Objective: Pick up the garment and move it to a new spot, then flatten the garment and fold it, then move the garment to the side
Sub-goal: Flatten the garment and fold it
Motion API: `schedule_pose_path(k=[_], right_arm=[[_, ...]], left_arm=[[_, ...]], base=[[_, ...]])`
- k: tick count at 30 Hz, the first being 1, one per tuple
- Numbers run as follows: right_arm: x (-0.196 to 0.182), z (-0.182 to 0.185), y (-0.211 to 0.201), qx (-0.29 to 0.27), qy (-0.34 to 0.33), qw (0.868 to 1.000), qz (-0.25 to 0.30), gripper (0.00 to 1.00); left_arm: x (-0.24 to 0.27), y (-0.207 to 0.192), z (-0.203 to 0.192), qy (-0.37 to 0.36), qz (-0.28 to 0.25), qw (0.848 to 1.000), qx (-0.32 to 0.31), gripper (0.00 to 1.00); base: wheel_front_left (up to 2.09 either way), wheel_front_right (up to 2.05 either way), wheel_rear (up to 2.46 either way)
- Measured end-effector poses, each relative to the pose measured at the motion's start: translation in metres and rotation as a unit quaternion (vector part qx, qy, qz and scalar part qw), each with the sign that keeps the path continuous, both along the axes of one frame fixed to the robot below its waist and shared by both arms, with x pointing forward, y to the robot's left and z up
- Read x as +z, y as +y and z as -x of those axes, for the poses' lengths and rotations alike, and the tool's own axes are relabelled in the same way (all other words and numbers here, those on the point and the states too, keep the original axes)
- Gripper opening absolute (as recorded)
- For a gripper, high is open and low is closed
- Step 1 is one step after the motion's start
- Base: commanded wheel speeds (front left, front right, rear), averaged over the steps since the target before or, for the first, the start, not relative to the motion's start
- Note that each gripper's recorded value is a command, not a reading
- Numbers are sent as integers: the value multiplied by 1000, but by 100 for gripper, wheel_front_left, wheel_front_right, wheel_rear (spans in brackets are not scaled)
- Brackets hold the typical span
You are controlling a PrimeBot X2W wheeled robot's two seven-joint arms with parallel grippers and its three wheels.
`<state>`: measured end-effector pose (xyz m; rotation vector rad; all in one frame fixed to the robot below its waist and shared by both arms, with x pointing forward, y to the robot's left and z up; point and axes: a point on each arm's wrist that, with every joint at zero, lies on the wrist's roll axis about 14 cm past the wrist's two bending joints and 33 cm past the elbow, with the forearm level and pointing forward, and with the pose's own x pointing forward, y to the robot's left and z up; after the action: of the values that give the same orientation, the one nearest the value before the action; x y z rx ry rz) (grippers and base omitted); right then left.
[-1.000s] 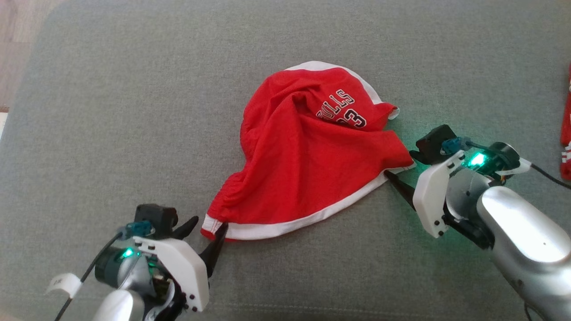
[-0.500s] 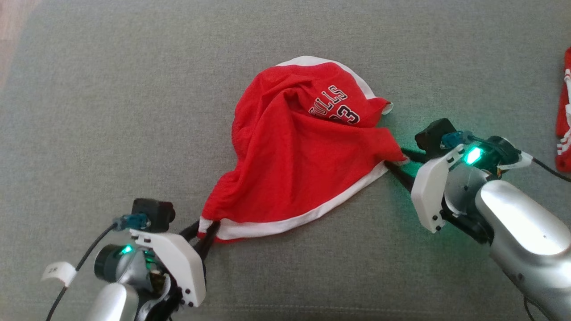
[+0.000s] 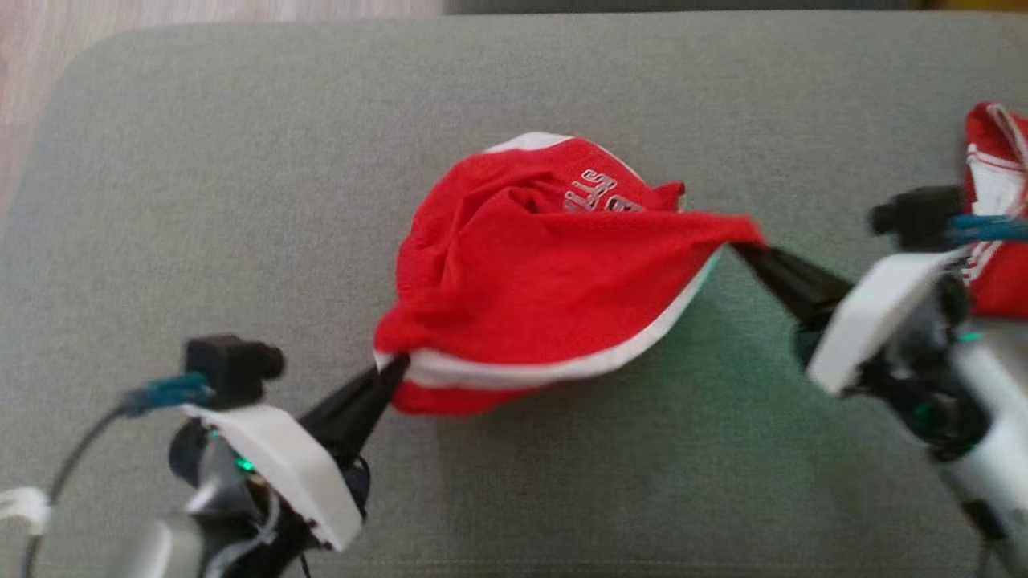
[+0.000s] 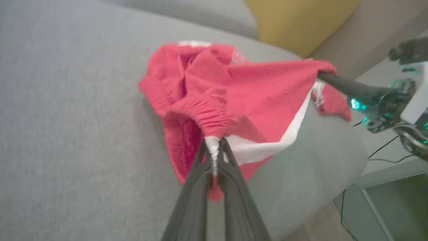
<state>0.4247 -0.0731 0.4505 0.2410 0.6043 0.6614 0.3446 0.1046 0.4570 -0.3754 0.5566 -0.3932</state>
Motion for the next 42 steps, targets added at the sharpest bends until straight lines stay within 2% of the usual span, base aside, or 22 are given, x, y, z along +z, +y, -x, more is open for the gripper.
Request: schedule_pose_path(k=[6,12,18,22,24,27,31,33,37,40,42], right_arm=[[70,6,-29,-30,-39,995,-81,0],[126,36,-49,-38,-82,986,-142,0],[212,51,-82,-62,-196,959,-196,0],[232,44,-97,-73,-208,950,-219,0],[228,28,-102,-82,-196,952,-221,0],[216,-6,-105,-98,-175,957,-209,0],[195,-69,-90,-128,-150,962,-188,0],[193,-105,-78,-153,-151,960,-179,0],[225,-167,-60,-218,-203,935,-192,0],[252,-196,-73,-271,-249,907,-204,0],[254,-206,-79,-292,-252,895,-224,0]], left_arm=[[85,-9,-10,-106,85,991,-13,0],[151,-26,-1,-184,155,969,-48,0],[208,-39,8,-256,184,945,-88,0],[238,-45,-8,-291,178,933,-117,0],[244,-48,-24,-292,171,932,-126,0],[237,-51,-60,-270,155,942,-126,0],[216,-55,-115,-240,104,959,-110,0],[210,-50,-147,-239,82,964,-78,0],[217,-37,-210,-279,57,958,2,0],[232,-25,-244,-332,59,940,58,0],[239,-22,-255,-363,71,925,86,0]], base=[[0,0,0],[0,0,0],[0,0,0],[0,0,0],[0,0,0],[0,0,0],[0,0,0],[0,0,0],[0,0,0],[0,0,0],[0,0,0]])
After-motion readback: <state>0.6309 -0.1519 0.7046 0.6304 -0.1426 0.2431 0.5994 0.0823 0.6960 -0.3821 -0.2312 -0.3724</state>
